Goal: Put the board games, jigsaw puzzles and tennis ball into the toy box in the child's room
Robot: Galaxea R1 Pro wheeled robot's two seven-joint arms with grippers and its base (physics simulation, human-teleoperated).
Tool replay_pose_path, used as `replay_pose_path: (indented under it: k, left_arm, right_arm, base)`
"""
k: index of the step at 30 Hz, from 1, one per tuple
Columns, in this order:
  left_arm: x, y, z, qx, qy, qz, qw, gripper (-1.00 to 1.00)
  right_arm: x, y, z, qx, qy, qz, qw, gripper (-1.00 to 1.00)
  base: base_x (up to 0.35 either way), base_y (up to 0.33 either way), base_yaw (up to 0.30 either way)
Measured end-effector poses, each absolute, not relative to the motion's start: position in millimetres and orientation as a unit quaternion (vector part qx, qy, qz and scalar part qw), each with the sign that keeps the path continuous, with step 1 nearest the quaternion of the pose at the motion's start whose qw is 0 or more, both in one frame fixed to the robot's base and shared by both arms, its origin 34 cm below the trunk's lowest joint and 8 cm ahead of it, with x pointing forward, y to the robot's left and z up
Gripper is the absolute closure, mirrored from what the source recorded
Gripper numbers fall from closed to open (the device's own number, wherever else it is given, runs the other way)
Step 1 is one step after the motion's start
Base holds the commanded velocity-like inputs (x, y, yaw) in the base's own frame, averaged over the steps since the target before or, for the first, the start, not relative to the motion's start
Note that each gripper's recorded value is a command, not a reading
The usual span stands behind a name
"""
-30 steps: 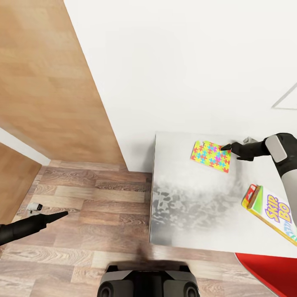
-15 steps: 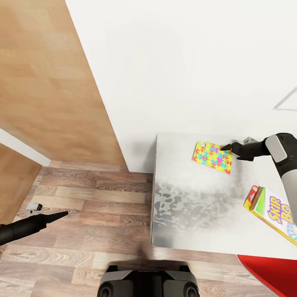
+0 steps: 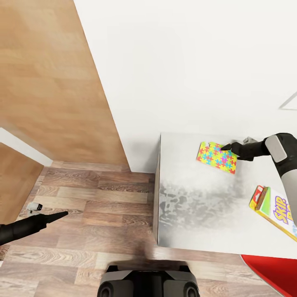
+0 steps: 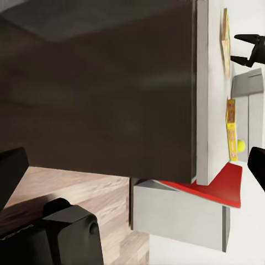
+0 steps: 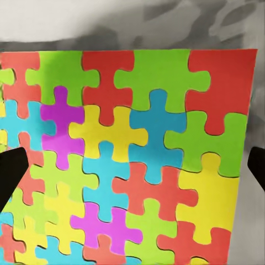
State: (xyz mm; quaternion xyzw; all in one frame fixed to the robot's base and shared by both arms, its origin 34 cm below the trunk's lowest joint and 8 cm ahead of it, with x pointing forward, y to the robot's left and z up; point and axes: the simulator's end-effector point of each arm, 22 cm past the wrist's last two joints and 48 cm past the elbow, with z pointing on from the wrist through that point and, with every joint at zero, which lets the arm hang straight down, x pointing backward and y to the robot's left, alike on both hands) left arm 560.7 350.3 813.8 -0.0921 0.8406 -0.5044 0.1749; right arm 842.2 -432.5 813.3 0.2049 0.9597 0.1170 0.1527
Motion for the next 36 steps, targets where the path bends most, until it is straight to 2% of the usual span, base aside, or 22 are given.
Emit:
replay_pose_path:
  k: [14, 29, 36]
  left_arm:
    - [560.7, 350.8, 813.9, -0.092, 0.841, -0.504, 0.175, -1.00]
    - [560.6, 350.2, 813.8, -0.092, 0.841, -0.504, 0.175, -1.00]
    - [560.6, 350.1, 813.7, -0.092, 0.840, -0.505, 0.175, -1.00]
  right_arm:
    - [842.7, -431.9, 813.7, 0.204, 0.960, 0.117, 0.153, -1.00]
    - [842.7, -431.9, 813.6, 0.204, 0.960, 0.117, 0.153, -1.00]
    - [842.7, -431.8, 813.7, 0.204, 0.960, 0.117, 0.153, -1.00]
  base:
    - [0.000, 0.086, 0.000]
    - [0.000, 0.249, 0.000]
    - [0.000, 0.094, 0.000]
